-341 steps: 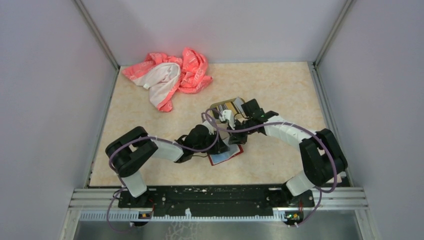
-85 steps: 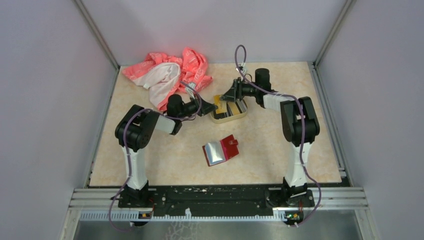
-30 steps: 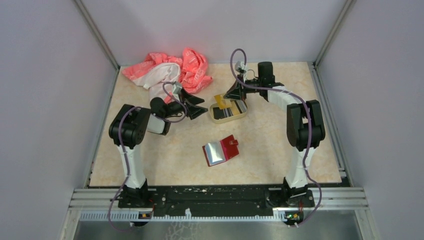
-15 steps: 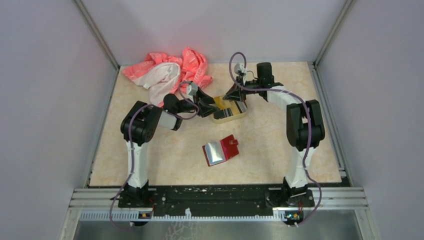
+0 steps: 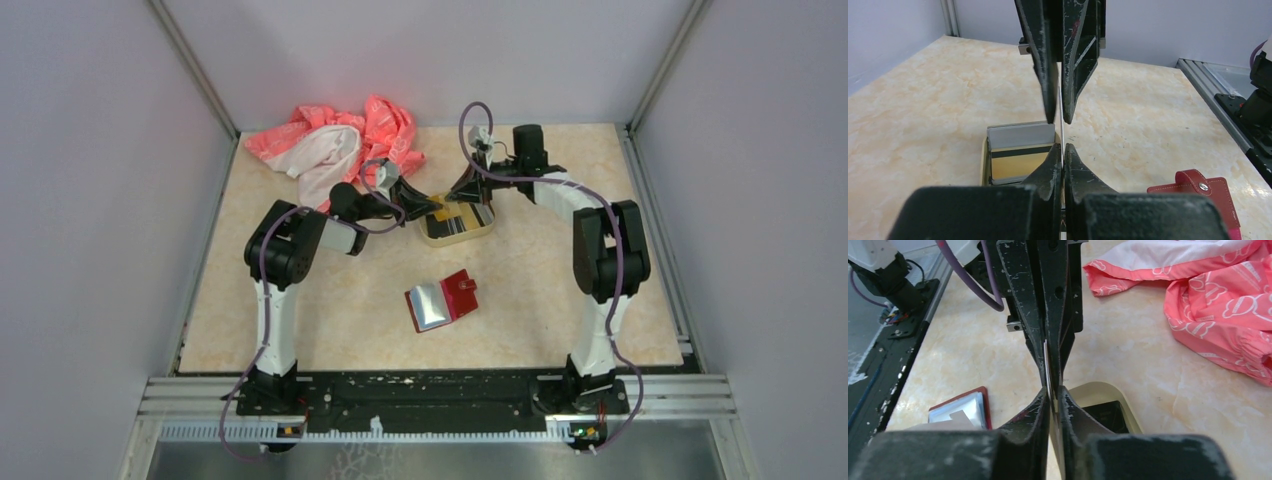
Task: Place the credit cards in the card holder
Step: Place the credit card in the storage box.
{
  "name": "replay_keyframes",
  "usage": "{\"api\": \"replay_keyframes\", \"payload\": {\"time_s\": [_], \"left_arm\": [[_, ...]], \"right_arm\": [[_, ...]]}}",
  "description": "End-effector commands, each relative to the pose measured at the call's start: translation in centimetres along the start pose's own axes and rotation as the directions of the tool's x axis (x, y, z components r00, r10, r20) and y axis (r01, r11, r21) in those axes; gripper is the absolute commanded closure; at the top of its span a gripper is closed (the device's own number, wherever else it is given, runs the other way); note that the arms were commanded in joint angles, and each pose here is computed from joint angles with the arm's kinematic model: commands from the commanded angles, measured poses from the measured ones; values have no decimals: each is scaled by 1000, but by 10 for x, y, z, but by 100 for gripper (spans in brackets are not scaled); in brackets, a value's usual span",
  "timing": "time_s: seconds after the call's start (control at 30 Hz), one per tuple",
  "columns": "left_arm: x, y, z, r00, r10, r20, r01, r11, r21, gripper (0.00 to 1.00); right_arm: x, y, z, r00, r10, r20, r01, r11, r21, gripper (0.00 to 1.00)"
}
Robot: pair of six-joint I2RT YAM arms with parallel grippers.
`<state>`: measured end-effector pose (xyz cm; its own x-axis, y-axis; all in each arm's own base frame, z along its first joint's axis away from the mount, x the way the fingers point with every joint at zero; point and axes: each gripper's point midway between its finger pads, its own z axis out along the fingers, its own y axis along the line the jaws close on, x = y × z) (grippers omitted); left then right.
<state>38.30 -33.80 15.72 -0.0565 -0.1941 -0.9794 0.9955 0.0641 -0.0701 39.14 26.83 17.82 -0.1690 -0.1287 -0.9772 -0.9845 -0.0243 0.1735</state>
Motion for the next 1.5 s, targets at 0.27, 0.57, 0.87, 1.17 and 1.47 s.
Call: {"api": "replay_keyframes", "payload": {"time_s": [0.27, 0.57, 0.87, 1.17, 1.47], "left_arm": [[-12, -14, 0, 993, -102, 61, 108, 989, -103, 100], [-18, -18, 5, 983, -154, 104, 169, 974, -150, 100], [-21, -13, 4, 981, -153, 122, 173, 967, -185, 100], [-17, -8, 6, 980, -165, 108, 183, 966, -183, 100], [-10, -4, 2, 977, -183, 106, 200, 964, -176, 100]], "right_arm": [[-43, -4, -8, 998, -55, 38, 45, 975, 217, 33], [-30, 0, 13, 1000, 8, -15, -5, 972, 234, 32], [-26, -6, 11, 999, 19, -50, -4, 961, 278, 41], [-29, -9, 14, 999, 15, -52, -1, 968, 250, 74], [-28, -11, 10, 998, 56, -31, -47, 971, 236, 67]]}}
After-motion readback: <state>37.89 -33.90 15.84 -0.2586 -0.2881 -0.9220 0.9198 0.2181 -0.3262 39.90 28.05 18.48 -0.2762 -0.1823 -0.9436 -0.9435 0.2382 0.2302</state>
